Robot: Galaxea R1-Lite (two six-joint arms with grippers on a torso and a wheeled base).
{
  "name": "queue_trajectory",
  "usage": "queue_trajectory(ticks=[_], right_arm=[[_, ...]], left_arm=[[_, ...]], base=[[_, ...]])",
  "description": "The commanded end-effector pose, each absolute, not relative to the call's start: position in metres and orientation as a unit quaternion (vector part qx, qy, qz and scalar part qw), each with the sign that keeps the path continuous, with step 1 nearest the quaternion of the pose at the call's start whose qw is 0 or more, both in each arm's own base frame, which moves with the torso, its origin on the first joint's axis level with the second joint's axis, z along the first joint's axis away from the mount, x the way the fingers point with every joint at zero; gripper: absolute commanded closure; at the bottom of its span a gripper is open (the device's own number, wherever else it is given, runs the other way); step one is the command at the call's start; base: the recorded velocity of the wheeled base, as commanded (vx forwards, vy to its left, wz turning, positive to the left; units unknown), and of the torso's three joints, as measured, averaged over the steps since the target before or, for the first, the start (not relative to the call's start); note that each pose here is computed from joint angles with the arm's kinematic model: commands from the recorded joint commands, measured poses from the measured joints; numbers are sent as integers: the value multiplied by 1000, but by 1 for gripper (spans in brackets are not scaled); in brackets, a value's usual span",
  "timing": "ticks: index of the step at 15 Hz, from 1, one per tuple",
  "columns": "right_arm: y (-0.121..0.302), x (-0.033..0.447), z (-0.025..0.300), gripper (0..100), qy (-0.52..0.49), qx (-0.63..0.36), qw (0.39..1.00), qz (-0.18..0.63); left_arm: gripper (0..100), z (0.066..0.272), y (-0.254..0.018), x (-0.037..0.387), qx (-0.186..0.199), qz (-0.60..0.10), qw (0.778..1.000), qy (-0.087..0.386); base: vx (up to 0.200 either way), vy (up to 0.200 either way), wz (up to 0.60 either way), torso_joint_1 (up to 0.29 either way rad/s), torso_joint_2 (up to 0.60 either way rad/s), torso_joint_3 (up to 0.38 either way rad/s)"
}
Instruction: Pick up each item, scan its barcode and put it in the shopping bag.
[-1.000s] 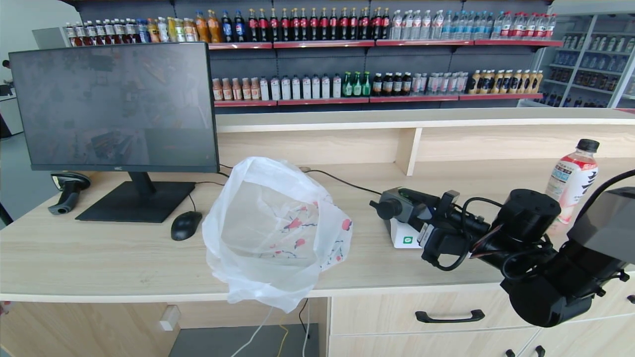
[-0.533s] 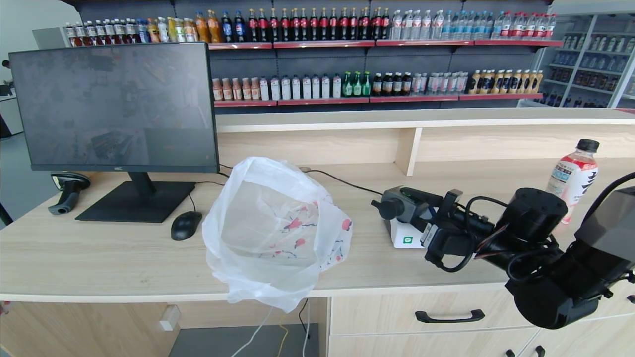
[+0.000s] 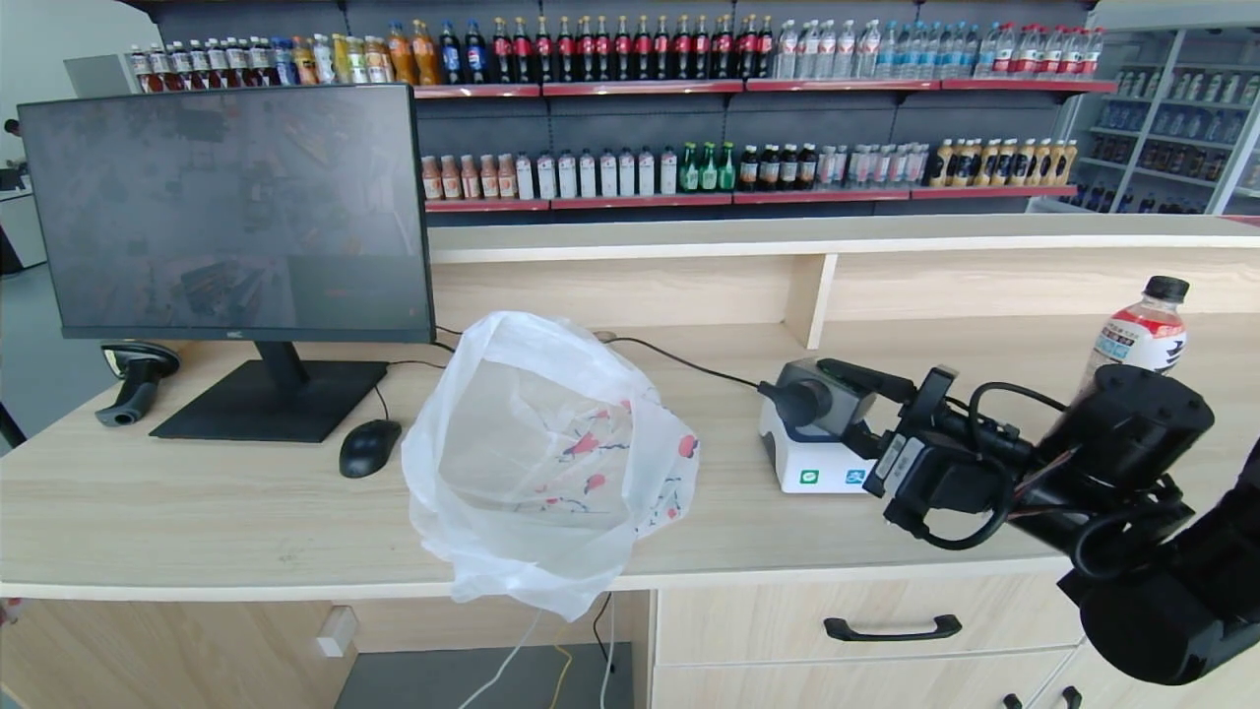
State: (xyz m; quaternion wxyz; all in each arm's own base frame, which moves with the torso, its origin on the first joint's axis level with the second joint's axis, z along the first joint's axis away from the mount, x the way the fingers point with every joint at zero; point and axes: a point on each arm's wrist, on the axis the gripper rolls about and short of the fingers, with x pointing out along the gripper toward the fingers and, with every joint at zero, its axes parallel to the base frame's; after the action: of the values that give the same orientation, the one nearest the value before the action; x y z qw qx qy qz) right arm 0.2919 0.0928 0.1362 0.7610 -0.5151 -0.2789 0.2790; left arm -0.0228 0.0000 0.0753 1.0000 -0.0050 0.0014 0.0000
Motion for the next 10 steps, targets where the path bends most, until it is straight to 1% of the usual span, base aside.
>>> queue_trajectory(ticks=[1, 4, 5, 6, 7, 9, 10], right_arm=[[92, 279, 153, 100, -298, -504, 763, 273], [93, 254, 179, 100, -328, -471, 773, 271], [92, 249, 182, 100, -329, -464, 776, 271], [84, 227, 178, 100, -305, -442, 796, 281], [77, 210, 177, 100, -281, -424, 820, 263], [70, 190, 170, 100, -253, -410, 837, 260], [67, 181, 172, 100, -248, -402, 847, 245]], left_arm=[[0, 75, 0, -23, -5, 0, 1000, 2], [0, 76, 0, -23, -5, 1, 1000, 1], [0, 76, 0, -23, -5, 0, 1000, 1], [0, 75, 0, -23, -5, 0, 1000, 2], [0, 75, 0, -23, -4, 0, 1000, 2], [0, 76, 0, -23, -2, 0, 1000, 1], [0, 75, 0, -23, -2, 0, 1000, 2]], base=[[0, 0, 0, 0, 0, 0], [0, 0, 0, 0, 0, 0], [0, 0, 0, 0, 0, 0], [0, 0, 0, 0, 0, 0], [0, 0, 0, 0, 0, 0], [0, 0, 0, 0, 0, 0], [0, 0, 0, 0, 0, 0]])
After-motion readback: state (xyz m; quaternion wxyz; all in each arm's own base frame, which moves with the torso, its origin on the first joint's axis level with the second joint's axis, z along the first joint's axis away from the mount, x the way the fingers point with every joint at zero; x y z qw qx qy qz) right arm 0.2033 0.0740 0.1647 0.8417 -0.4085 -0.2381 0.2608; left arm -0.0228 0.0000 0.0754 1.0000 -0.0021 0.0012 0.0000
